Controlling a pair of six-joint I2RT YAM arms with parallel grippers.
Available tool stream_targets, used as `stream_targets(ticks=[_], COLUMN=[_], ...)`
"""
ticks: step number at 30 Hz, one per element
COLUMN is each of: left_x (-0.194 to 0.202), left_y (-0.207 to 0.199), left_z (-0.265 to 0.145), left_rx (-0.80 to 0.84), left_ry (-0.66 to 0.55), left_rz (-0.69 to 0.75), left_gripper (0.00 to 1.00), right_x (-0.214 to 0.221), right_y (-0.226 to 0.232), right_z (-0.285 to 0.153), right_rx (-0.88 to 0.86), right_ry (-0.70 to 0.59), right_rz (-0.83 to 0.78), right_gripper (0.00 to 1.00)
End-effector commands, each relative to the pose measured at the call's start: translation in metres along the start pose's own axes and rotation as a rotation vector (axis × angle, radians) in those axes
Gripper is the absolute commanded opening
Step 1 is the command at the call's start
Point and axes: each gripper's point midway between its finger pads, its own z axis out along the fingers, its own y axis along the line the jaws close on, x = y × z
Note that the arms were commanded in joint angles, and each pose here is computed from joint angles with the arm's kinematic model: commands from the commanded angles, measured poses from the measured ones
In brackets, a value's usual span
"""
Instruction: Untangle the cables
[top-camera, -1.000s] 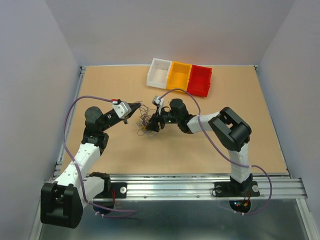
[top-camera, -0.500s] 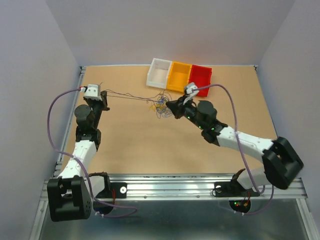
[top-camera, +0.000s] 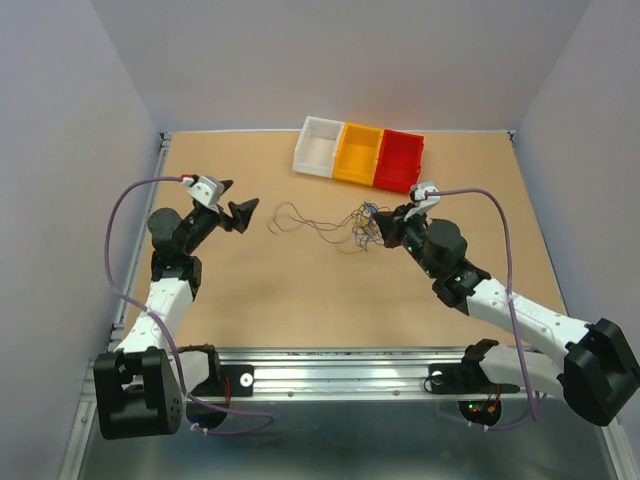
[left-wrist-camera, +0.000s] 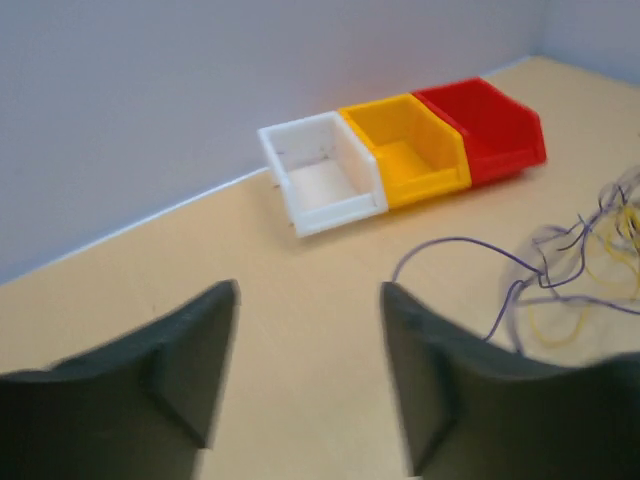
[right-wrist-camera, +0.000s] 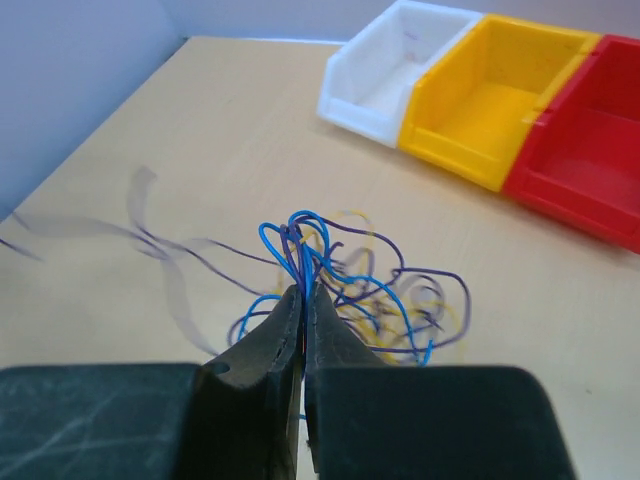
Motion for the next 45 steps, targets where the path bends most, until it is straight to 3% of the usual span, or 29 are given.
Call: stream_targets(ticks=[1, 9, 16, 21, 25, 26, 31, 32, 34, 36, 40, 41, 44, 45], left_x=[-0.017, -0.01, 0.01, 0.03, 0.029, 0.027, 0.024, 0.02, 0.017, 0.014, 0.013, 0.013, 0.003, -0.003], left_y=[-0.08, -0.165, -0.166, -0.181, -0.195, -0.198, -0.222, -0.23, -0.235, -0.231, -0.175, -0.153, -0.109, -0.104], left_z=[0.005, 0.005, 0.045, 0.057, 0.057, 0.055, 0.043, 0.036, 0.031, 0.032, 0.062, 0.067, 0.065, 0.062], left_rx=[0.356, 0.546, 0.499, 0.559, 0.594, 0.603, 0.699, 0.737, 0.757, 0.718, 0.387, 0.272, 0.13, 0.122], left_ry=[-0.072, -0.149, -0.067, -0.018, -0.02, -0.027, -0.032, -0.048, -0.062, -0.065, 0.0, 0.022, 0.009, -0.011], left_rz=[0.19, 0.298, 0.216, 0.165, 0.167, 0.179, 0.197, 0.203, 0.212, 0.222, 0.224, 0.208, 0.151, 0.143], left_gripper=[0.92, 0.95, 0.93, 0.93, 0.76, 0.66, 0.42, 0.3, 0.19, 0.01, 0.0, 0.0, 0.0, 0.0], right_x=[0.001, 0.002, -0.005, -0.008, -0.01, -0.01, -0.013, -0.013, -0.014, -0.017, -0.026, -0.03, -0.038, -0.04], right_y=[0.045, 0.1, 0.124, 0.129, 0.131, 0.131, 0.127, 0.126, 0.122, 0.119, 0.099, 0.087, 0.061, 0.055], right_z=[0.002, -0.001, -0.011, -0.016, -0.018, -0.018, -0.017, -0.017, -0.015, -0.015, -0.025, -0.024, -0.038, -0.041], right_rx=[-0.266, -0.568, -0.671, -0.684, -0.691, -0.691, -0.665, -0.659, -0.631, -0.608, -0.502, -0.432, -0.306, -0.285], right_ry=[0.012, 0.059, 0.041, 0.03, 0.022, 0.021, 0.003, 0.001, -0.007, -0.022, -0.079, -0.103, -0.163, -0.178], right_rz=[-0.034, -0.01, 0.004, 0.01, 0.008, 0.009, 0.017, 0.014, 0.014, 0.016, 0.031, 0.037, 0.047, 0.034], right_gripper=[0.0, 0.01, 0.01, 0.01, 0.01, 0.01, 0.0, 0.01, 0.01, 0.01, 0.01, 0.07, 0.16, 0.37])
